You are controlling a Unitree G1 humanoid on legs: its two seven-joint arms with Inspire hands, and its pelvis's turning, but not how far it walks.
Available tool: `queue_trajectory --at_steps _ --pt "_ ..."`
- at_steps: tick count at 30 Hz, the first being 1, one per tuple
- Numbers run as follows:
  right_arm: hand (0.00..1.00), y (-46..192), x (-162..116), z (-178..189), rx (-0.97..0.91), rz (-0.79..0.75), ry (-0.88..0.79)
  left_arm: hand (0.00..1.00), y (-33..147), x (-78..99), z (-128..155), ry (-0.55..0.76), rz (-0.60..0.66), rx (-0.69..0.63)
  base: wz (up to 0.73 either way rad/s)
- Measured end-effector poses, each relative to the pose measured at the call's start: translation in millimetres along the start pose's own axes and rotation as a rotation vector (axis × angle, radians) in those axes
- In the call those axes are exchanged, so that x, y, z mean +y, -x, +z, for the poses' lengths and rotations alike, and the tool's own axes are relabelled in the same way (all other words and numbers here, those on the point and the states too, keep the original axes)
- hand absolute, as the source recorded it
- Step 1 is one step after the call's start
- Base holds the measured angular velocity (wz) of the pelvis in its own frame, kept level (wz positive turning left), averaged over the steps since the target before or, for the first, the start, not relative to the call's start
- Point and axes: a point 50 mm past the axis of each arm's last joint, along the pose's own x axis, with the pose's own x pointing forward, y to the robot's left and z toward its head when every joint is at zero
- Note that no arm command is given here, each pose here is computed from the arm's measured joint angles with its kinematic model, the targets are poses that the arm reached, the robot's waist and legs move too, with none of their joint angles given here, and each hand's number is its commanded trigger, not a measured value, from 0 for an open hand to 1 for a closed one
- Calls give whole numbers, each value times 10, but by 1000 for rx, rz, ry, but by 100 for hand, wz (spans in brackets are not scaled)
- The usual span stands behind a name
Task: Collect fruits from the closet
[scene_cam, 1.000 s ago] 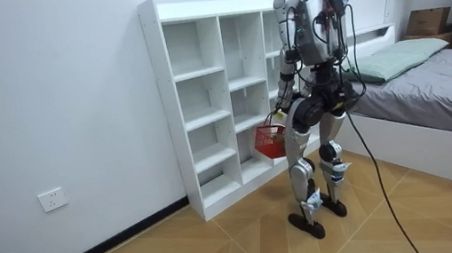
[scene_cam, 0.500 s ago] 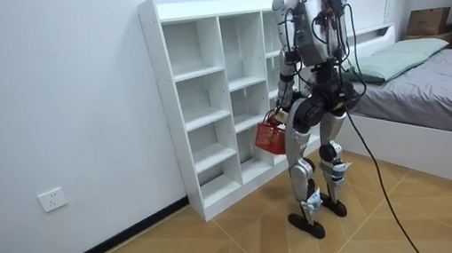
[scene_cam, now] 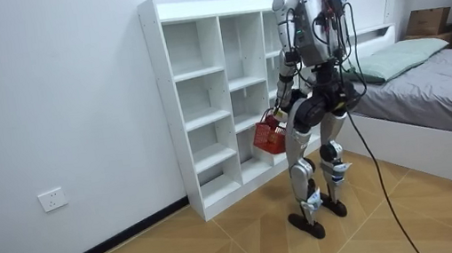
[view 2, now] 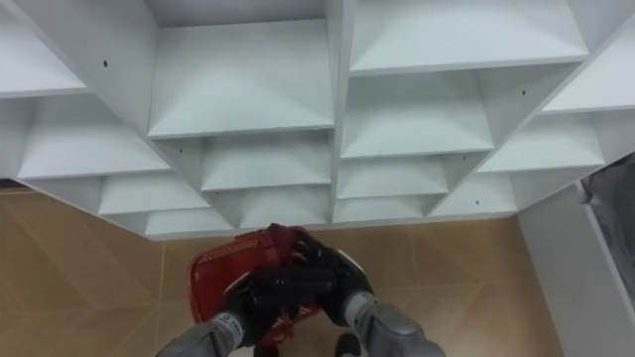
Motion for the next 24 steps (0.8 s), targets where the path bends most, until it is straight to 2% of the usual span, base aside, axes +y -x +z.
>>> queue_trajectory --at_steps 17,24 --pt "0 -2 83 174 -45 36 265 100 36 59 8 -3 12 -21 0" --pt "0 -12 198 400 -116 65 491 100 36 97 119 2 21 -63 4"
